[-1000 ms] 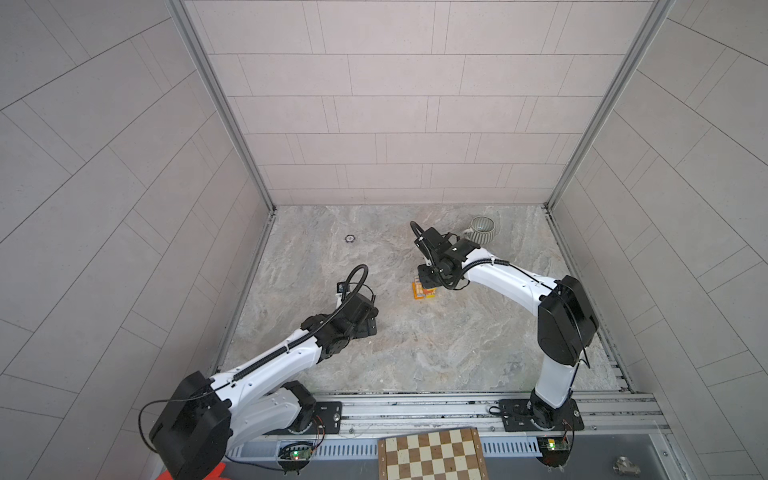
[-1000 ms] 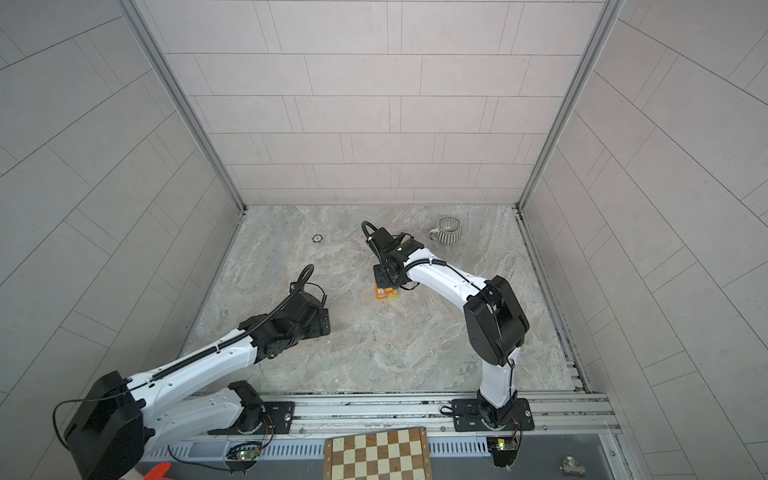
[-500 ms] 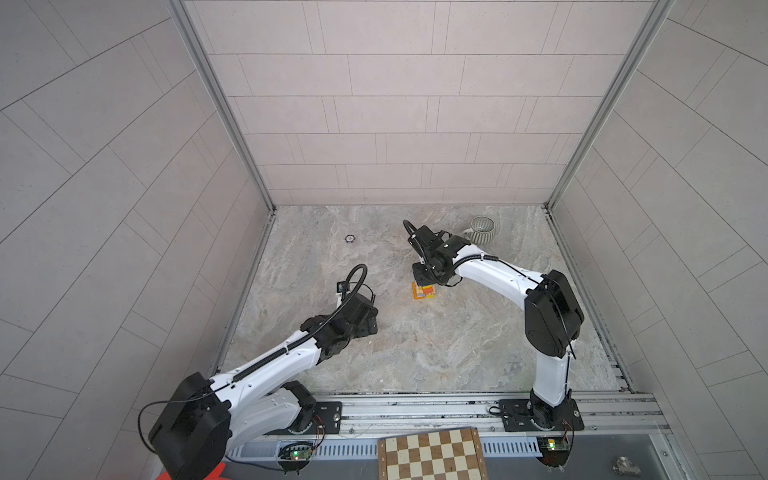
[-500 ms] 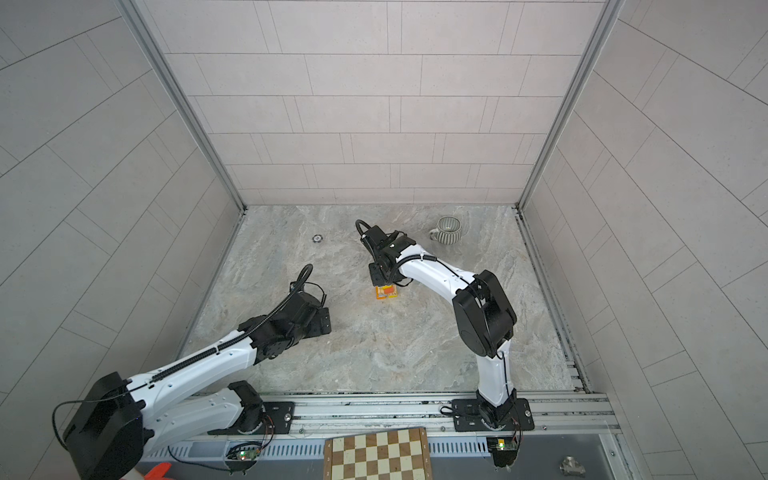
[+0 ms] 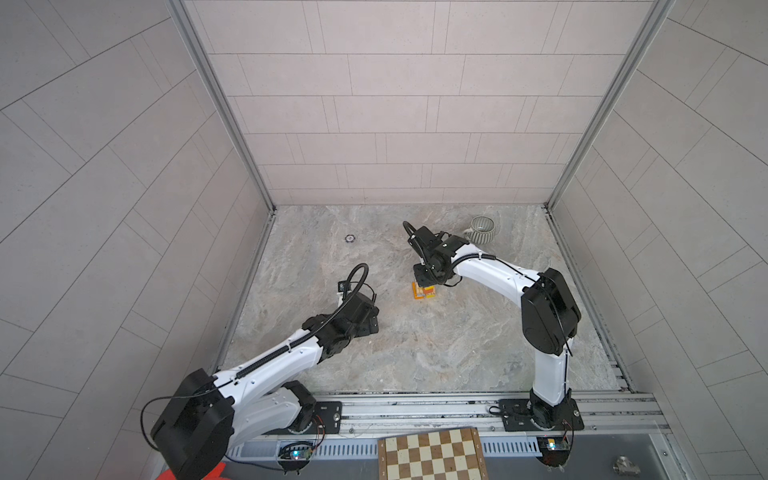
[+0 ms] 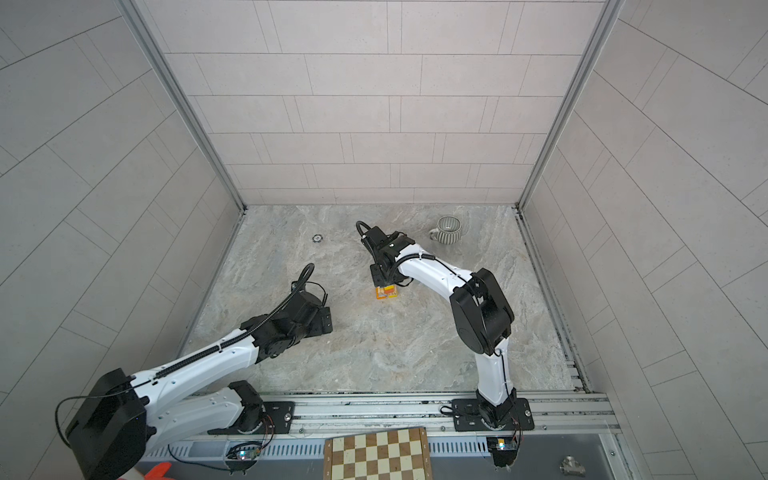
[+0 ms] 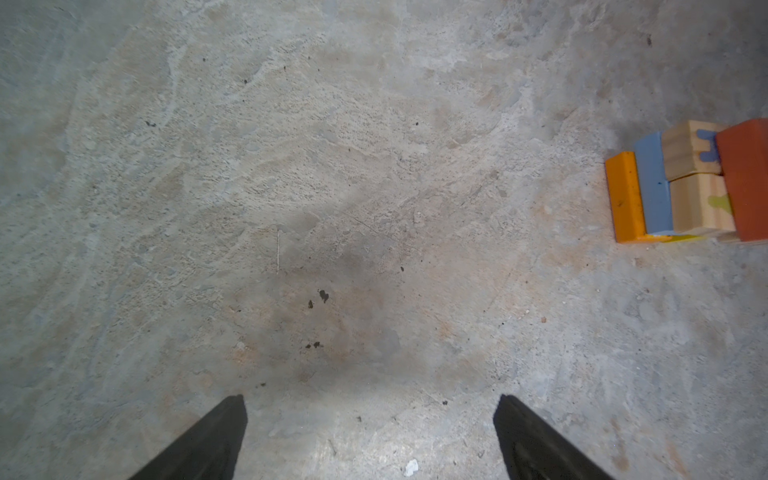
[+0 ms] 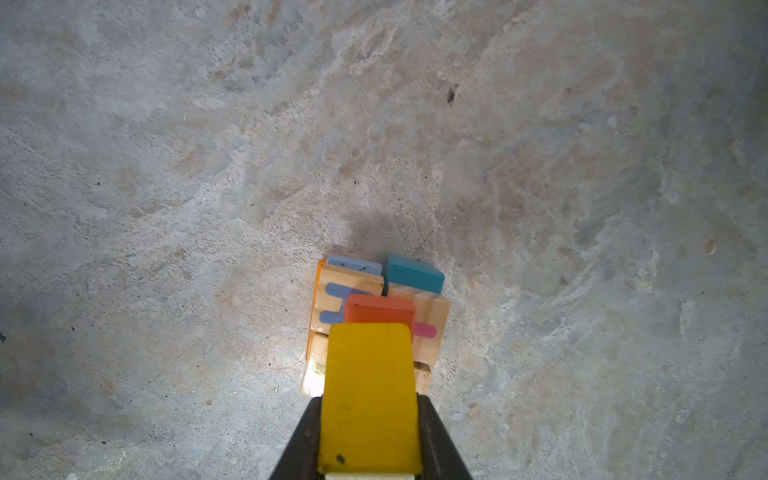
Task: Build the wood block tower
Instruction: 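Lower the yellow wedge onto the red-orange bar with the right gripper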
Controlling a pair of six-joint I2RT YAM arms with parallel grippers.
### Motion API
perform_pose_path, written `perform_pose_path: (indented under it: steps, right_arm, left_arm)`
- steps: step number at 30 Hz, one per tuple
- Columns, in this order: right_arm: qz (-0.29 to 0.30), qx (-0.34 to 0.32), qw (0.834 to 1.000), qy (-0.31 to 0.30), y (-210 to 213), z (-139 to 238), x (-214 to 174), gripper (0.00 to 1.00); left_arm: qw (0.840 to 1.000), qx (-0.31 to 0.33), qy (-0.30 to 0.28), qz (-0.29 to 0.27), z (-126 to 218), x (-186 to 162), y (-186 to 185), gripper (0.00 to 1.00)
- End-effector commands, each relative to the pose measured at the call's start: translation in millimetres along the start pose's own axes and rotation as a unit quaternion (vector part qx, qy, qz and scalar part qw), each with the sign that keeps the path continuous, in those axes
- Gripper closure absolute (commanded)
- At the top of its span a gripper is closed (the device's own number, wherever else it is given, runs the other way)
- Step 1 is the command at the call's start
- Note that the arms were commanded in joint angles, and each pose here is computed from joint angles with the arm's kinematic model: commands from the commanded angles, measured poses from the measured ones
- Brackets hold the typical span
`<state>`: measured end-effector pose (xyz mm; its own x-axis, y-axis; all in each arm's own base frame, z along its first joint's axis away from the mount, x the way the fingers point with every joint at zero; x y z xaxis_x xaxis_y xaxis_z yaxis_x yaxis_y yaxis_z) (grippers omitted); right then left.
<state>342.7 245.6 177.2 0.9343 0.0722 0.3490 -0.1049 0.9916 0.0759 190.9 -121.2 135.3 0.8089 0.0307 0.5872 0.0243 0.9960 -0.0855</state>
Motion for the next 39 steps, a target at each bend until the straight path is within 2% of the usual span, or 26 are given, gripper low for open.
perform_pose_path:
  steps: [1, 29, 39]
  right_arm:
    - [0.005, -0.015, 1.000, 0.010, -2.2, -5.2, -0.4, 0.75]
    - [-0.022, -0.009, 1.000, 0.013, -4.0, -10.2, -0.4, 0.73]
    - [-0.023, -0.010, 1.000, 0.015, -3.9, -12.1, -1.4, 0.64]
  left_arm:
    - [1.000, 0.004, 0.003, -0.004, -3.0, -2.5, 0.8, 0.00]
    - [1.000, 0.004, 0.007, -0.001, -4.2, -1.9, -0.6, 0.00]
    - [1.000, 0.004, 0.004, -0.001, -2.8, -1.7, 0.2, 0.00]
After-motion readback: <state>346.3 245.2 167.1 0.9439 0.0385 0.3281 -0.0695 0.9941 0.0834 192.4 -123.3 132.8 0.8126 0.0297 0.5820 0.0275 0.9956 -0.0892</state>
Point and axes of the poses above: each gripper's point midway between its finger pads, its own z axis back along the fingers, its own y axis along the line the jaws close on, x = y × z, the point moved 8 cm from there along z, back along the fingers, and after that the axes turned 8 degrees about -z, right-handed, at the moved point
